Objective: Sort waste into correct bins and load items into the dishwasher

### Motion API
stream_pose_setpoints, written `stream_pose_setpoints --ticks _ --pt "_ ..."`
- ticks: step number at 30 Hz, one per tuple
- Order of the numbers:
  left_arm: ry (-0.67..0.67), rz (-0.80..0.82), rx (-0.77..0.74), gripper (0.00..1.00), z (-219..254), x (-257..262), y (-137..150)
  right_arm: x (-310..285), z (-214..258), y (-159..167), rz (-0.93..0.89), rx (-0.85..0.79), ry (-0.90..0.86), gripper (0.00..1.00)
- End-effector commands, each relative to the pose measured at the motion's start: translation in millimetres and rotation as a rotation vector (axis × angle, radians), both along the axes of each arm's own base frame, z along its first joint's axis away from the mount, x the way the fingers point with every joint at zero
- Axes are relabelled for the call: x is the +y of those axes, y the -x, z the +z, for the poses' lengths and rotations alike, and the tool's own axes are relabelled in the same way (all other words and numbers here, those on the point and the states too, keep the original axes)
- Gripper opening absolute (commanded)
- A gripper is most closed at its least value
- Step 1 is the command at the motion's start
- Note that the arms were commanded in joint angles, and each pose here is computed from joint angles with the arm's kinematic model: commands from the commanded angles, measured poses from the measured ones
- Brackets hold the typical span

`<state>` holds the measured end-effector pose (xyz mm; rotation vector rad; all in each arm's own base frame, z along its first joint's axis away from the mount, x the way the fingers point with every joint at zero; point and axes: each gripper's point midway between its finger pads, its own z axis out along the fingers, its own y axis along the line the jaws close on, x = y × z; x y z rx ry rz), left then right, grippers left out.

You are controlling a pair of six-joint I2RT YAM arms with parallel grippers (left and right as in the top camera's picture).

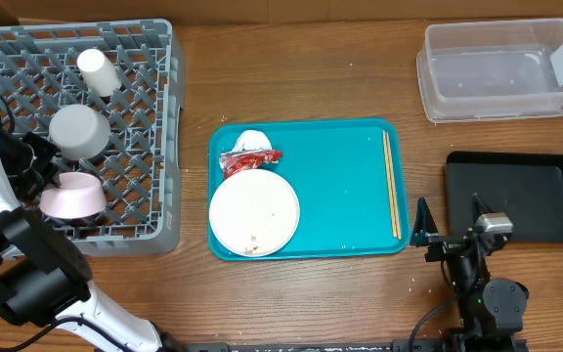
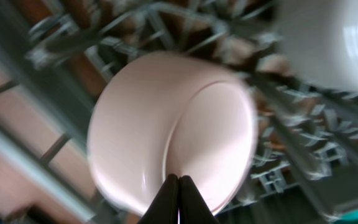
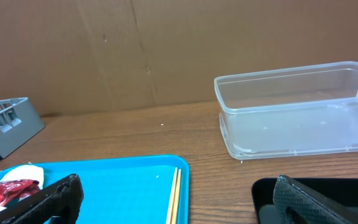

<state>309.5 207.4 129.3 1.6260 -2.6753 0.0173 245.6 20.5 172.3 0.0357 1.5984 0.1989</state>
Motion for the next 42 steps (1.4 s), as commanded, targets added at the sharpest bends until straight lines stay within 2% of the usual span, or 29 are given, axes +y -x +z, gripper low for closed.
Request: stream_pose_setpoints --ticks 1,7,10,15,18,23,26,29,35,42 --pt "-0.102 0.12 0.125 0.04 -2.0 15.0 24.2 -0.9 -2.1 -0.1 -0.004 -0.002 -0.004 1.0" --pt "-0.09 0.112 0.14 0.04 -1.6 13.6 29.0 -0.8 -2.1 -0.1 -0.003 -0.002 -0.004 1.0" --pt "-0.059 0.164 0.166 0.04 2.1 7.6 38.4 -0.8 -2.1 -0.1 -0.003 -0.002 -0.004 1.0" --pt "-0.011 0.222 0.089 0.04 17.3 4.8 38.3 -0.8 -2.1 -0.1 -0.003 -0.002 -0.004 1.0" --pt "-0.043 0.227 0.004 0.04 30.4 11.0 30.0 -0.8 -2.1 -0.1 -0.003 -0.002 -0.004 1.0" --pt "-0.129 0.081 -0.15 0.04 43.4 23.2 -4.7 -0.8 -2.1 -0.1 -0.003 -0.002 -0.004 1.0" --pt "-0.097 -0.009 -0.201 0.04 39.8 13.8 -23.3 -0.8 -2.1 -0.1 -0.003 -0.002 -0.004 1.0" --pt "-0.081 -0.02 -0.16 0.04 25.9 7.1 -24.5 -0.8 -2.1 -0.1 -0.003 -0.002 -0.004 1.0" --pt "-0.07 0.031 -0.021 0.04 -6.2 6.6 -3.4 -0.8 -2.1 -0.1 -0.003 -0.002 -0.004 0.99" --pt "-0.037 0.058 0.023 0.04 -11.2 5.7 12.6 -0.8 -2.1 -0.1 -0.003 -0.002 -0.004 1.0"
